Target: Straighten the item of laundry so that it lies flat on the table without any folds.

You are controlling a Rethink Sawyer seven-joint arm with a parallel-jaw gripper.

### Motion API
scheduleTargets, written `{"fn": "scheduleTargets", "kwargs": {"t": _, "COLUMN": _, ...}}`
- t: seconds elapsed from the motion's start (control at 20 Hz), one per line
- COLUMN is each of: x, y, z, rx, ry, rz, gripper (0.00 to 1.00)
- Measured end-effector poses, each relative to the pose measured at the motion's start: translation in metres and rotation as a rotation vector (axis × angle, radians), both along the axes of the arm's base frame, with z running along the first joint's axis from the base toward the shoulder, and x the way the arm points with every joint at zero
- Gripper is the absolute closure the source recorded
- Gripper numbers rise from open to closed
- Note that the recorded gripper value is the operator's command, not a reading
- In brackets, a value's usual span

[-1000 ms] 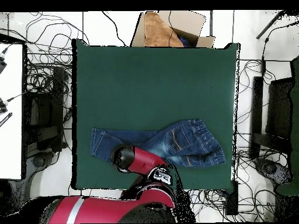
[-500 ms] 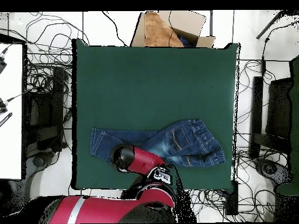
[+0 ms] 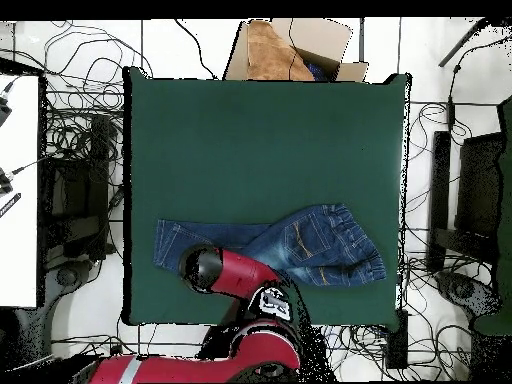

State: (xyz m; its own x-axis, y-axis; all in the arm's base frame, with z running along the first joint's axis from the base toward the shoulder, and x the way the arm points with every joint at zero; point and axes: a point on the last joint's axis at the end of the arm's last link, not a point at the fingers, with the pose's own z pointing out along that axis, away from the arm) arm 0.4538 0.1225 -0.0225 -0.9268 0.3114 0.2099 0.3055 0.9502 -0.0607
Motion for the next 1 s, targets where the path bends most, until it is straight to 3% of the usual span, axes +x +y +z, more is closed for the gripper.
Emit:
{"fn": "scheduleTargets", "kwargs": {"t": 0.5, "x": 0.0, "y": 0.006, "z": 0.001, "rx": 0.007, "ry": -0.001, "rz": 0.009, "gripper": 0.0}}
{"fn": "scheduleTargets", "kwargs": {"t": 1.0, "x": -0.028, "y": 0.018, "z": -0.021, "rx": -0.037, "ry": 0.103, "rz": 0.072, "gripper": 0.0}}
